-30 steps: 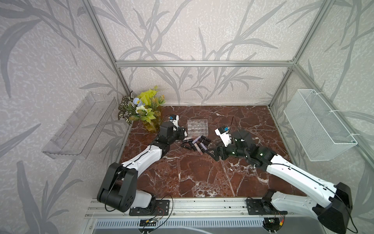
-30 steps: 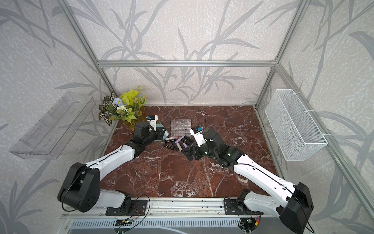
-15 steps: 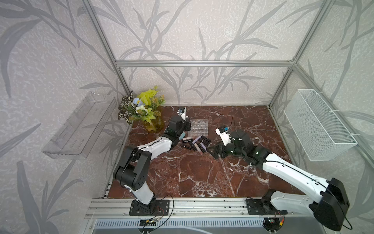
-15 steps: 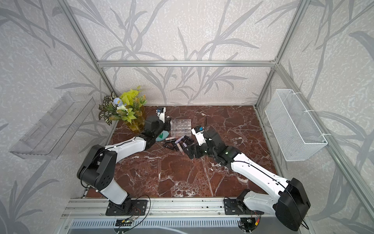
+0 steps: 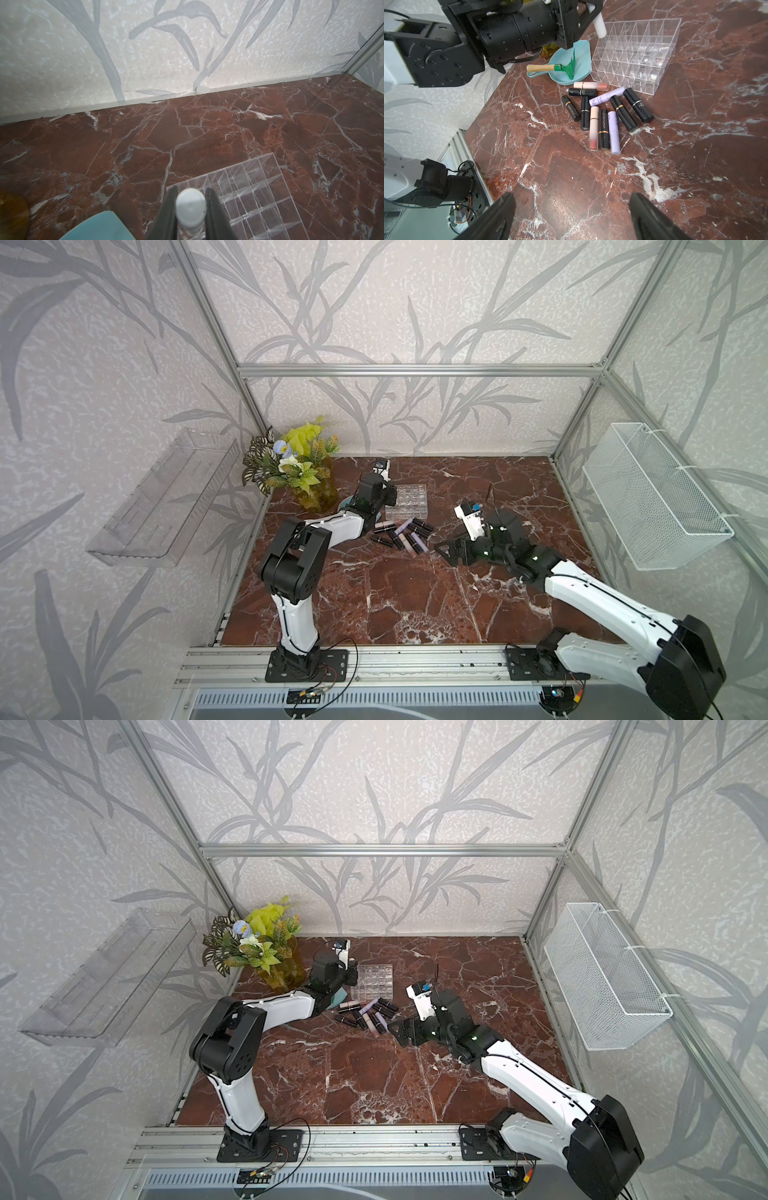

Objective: Arrange the lipsticks in the organizer
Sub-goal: Place the lipstick in the storage box.

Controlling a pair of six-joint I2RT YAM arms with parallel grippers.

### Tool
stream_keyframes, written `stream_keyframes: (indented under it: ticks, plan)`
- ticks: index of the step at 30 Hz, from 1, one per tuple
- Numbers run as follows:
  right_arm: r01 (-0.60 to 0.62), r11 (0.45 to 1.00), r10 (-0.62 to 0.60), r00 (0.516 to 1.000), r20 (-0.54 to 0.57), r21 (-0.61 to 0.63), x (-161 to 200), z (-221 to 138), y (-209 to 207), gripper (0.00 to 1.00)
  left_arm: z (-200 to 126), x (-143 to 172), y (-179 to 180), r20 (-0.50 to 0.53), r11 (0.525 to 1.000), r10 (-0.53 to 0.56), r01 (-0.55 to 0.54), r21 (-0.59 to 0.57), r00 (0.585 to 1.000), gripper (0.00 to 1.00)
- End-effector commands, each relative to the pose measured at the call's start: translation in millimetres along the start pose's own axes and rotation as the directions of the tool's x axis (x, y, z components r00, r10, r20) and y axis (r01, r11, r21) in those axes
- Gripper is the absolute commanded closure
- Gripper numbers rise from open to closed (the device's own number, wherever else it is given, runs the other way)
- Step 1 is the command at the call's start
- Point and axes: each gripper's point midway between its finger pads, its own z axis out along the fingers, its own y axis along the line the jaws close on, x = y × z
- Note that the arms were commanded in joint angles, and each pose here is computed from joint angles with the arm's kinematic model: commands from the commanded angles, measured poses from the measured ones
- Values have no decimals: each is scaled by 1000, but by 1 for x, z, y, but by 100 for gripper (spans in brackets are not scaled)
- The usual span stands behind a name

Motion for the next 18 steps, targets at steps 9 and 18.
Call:
stream_keyframes:
  ticks: [9,18]
  plan:
    - [-3,1000,4,999,31,-29,-5,-6,3,10,9,4,5,-15,999,15,-16,-42,1000,96]
    - [-15,999,16,1000,12,-34,-3,-3,3,11,12,12,2,-36,999,16,-17,-30,999,97]
